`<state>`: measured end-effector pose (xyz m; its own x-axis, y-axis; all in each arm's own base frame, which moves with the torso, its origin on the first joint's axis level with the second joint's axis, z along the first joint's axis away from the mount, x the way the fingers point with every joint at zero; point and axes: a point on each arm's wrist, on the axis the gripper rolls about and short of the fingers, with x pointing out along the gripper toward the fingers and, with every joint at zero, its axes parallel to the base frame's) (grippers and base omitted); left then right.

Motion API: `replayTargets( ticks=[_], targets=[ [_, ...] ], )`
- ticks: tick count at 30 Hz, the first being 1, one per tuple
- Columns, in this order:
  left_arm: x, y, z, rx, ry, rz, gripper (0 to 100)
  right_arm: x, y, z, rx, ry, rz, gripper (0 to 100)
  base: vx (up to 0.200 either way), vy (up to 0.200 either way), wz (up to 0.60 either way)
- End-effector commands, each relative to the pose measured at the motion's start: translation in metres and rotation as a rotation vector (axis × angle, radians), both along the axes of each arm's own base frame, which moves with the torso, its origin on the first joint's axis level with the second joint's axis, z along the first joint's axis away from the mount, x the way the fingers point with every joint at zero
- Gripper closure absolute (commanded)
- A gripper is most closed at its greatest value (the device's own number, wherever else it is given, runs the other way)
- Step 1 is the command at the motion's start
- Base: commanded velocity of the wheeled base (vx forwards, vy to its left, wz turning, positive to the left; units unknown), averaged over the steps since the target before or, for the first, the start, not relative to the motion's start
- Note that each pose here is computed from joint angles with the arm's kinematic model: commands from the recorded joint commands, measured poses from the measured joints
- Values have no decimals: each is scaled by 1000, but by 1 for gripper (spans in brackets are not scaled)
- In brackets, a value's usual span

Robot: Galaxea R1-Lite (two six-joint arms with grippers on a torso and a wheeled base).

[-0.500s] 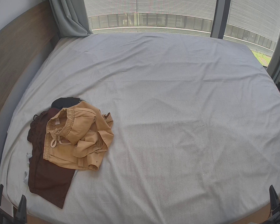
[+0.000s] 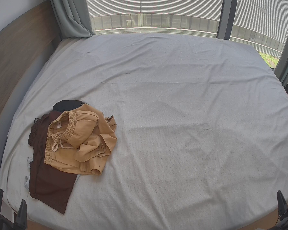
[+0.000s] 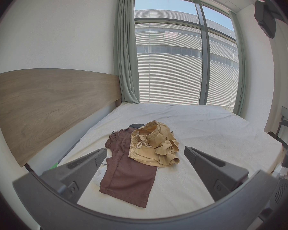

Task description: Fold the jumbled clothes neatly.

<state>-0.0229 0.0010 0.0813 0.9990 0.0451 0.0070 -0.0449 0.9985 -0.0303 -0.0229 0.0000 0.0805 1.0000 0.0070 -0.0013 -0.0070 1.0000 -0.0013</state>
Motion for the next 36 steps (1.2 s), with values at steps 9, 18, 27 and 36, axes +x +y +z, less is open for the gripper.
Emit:
replayTargets(
  ticks=[9, 18, 27, 36],
  targets=[
    [0, 0, -5, 9, -2, -4, 0, 0, 0, -5, -2, 0, 1, 0, 0, 0, 0],
    [-3, 0, 59, 3, -160, -3, 0, 0, 0, -5, -2, 2, 1, 0, 0, 0, 0],
    [19, 0, 69, -2, -88, -16, 0, 0, 0, -5, -2, 0, 4, 0, 0, 0, 0],
    [38, -1, 76, -10, 4, -88, 0, 0, 0, -5, 0, 0, 5, 0, 0, 0, 0]
  ],
)
